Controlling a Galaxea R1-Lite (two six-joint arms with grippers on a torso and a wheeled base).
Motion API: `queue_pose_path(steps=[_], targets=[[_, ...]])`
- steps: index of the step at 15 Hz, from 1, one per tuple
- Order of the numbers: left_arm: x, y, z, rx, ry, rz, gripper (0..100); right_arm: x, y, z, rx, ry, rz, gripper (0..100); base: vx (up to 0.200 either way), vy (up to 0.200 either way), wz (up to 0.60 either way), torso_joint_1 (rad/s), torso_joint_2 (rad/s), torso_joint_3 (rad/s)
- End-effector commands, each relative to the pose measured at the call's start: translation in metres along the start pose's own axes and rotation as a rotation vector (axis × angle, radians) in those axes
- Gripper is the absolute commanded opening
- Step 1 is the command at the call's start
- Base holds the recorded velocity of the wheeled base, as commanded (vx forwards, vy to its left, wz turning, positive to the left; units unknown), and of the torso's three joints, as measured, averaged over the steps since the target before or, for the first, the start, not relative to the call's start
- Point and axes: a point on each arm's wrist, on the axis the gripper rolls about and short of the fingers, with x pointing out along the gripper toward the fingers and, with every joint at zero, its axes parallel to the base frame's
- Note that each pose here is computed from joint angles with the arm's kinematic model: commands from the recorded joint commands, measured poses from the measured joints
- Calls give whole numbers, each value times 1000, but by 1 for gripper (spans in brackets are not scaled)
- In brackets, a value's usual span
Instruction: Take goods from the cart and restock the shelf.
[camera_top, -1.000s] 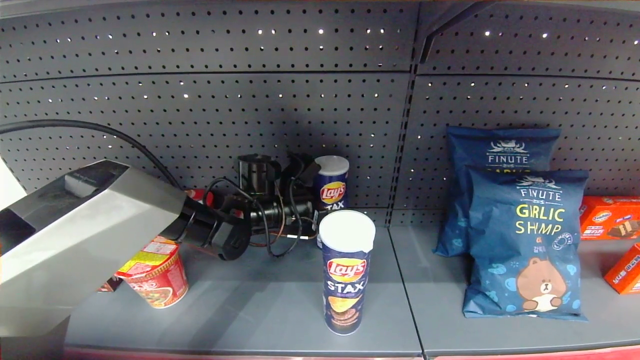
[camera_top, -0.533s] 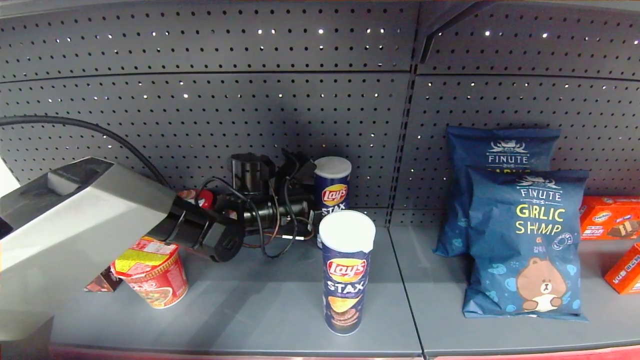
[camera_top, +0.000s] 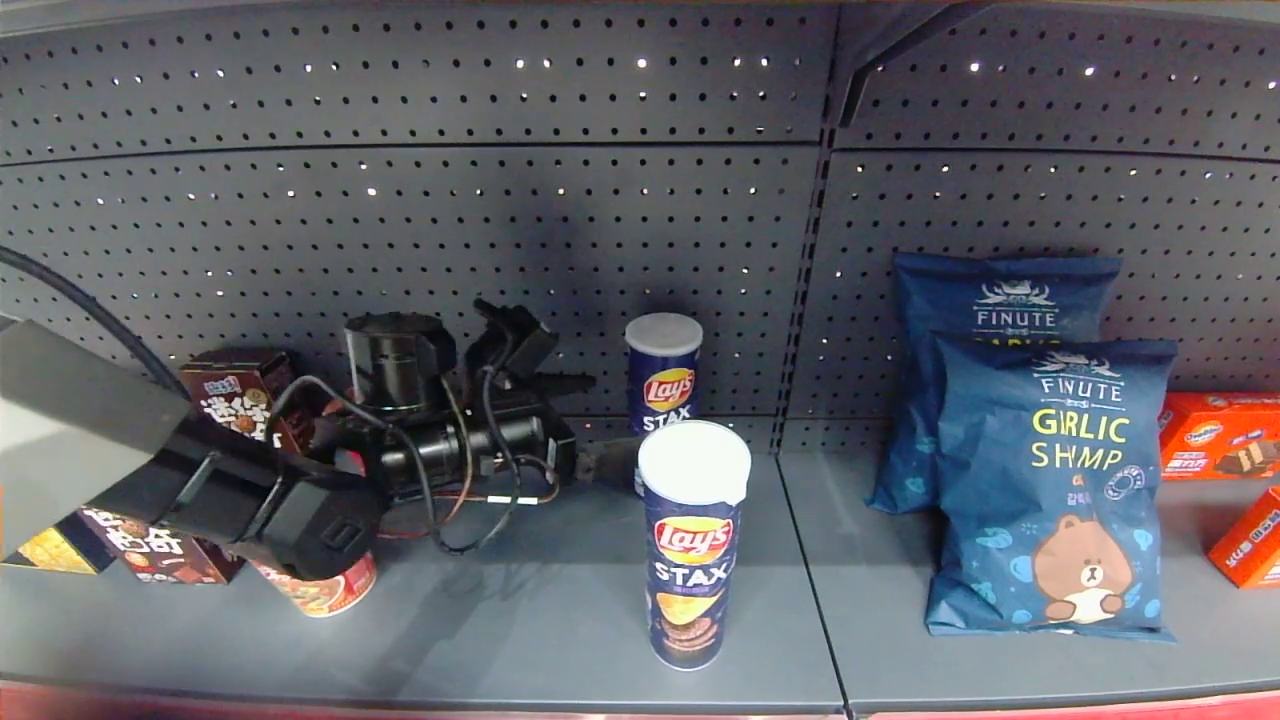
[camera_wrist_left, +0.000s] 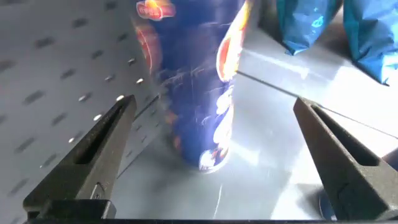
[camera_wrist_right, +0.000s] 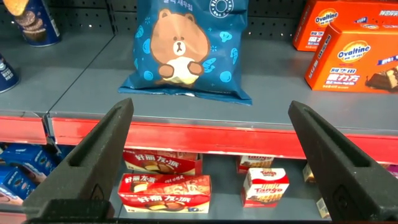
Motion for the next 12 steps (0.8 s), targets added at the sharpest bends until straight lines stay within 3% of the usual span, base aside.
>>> queue_pose_path(steps=[1,5,7,8,10,12], targets=[[-36,-1,9,8,-24,58,100,0,0,0,1,1,1,100,0,0,0,0,0,0],[-88,-8,18,12,-41,149,100,0,0,0,-1,1,5,100,0,0,0,0,0,0],[-102,-16,30,38,-75,172,100,0,1,0,-8,3,45,100,0,0,0,0,0,0],[-114,-24,40,49,-92,236,100,-2,2,9,-42,-22,135,100,0,0,0,0,0,0],[-124,-32,41,43,-85,304,100,5,4,38,-49,21,167,100,0,0,0,0,0,0],[-139,-49,33,24,-42,389,100,32,12,92,-49,92,313,100,0,0,0,0,0,0]])
